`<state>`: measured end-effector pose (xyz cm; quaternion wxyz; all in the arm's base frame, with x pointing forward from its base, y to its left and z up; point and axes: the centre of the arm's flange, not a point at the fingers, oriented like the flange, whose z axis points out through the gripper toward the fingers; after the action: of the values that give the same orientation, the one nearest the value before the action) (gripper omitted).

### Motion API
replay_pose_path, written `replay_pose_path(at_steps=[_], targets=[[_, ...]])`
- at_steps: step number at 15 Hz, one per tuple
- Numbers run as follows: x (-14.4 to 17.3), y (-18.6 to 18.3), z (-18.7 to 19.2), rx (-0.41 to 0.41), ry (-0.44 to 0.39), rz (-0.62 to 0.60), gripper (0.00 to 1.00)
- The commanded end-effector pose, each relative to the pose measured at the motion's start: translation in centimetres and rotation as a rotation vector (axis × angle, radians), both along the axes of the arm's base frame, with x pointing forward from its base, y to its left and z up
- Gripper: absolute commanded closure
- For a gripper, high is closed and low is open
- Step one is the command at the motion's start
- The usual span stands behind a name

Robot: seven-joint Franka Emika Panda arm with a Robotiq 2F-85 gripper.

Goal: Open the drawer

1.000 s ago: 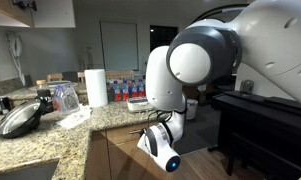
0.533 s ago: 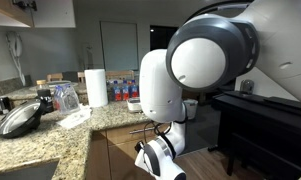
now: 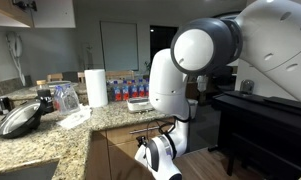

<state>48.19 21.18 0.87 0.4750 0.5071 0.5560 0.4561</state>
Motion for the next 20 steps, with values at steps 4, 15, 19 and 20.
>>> replay_pose_path(at_steps=[4,15,19,20], targets=[[3.1,-0.7,1.9,-0.042,-0.053,-0.028,0.05],[8.2,-3.5,2.8,-0.096,-0.031,-0.137,0.0],[8.1,-4.2,1.8,-0.13,0.023,-0.157,0.0],[8.0,-4.3,1.9,-0.138,0.029,-0.165,0.0]])
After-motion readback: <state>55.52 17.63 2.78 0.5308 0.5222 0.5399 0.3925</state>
